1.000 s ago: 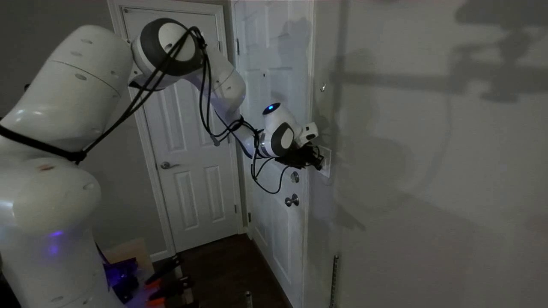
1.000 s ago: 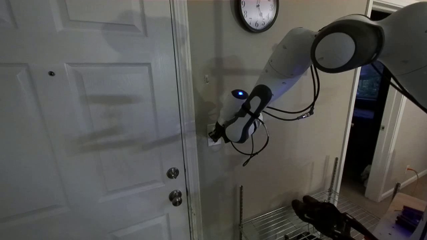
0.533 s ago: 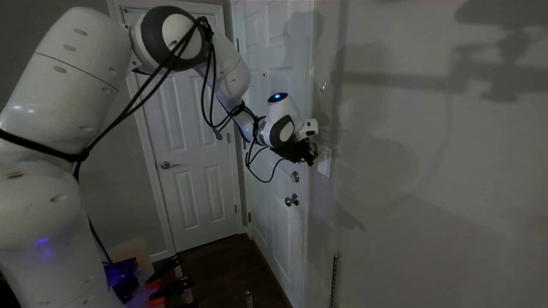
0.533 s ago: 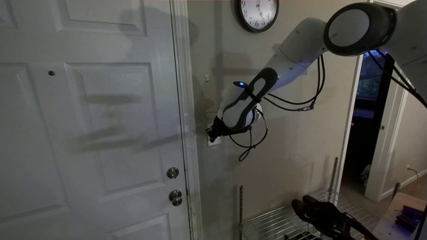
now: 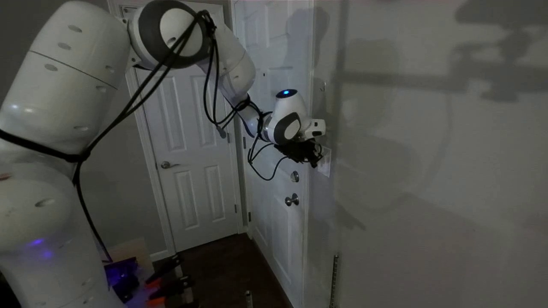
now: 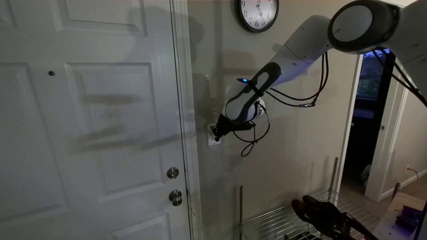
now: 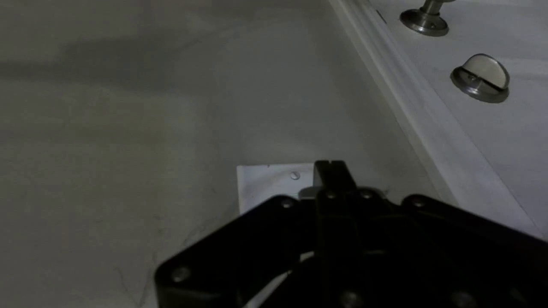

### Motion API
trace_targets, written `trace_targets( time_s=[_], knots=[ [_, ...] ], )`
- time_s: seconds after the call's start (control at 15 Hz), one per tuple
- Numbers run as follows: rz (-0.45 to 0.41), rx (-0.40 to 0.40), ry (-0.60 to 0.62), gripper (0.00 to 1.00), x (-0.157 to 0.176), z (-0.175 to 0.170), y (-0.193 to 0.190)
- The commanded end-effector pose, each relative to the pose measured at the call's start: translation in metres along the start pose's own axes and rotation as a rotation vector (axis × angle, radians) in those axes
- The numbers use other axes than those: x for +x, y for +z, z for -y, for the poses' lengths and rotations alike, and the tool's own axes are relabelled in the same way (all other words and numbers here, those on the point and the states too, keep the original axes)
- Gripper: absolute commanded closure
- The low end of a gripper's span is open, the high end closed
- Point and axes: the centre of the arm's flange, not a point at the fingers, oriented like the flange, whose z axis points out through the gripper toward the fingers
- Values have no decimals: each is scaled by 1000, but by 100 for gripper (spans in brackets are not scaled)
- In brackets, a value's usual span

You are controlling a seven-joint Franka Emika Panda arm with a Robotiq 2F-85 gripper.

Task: Turn off the light switch.

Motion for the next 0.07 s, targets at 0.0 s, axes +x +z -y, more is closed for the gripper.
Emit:
trace_targets(
  time_s=[0.0],
  knots=[
    [27,17,8,99,-2,-10,-12]
  ],
)
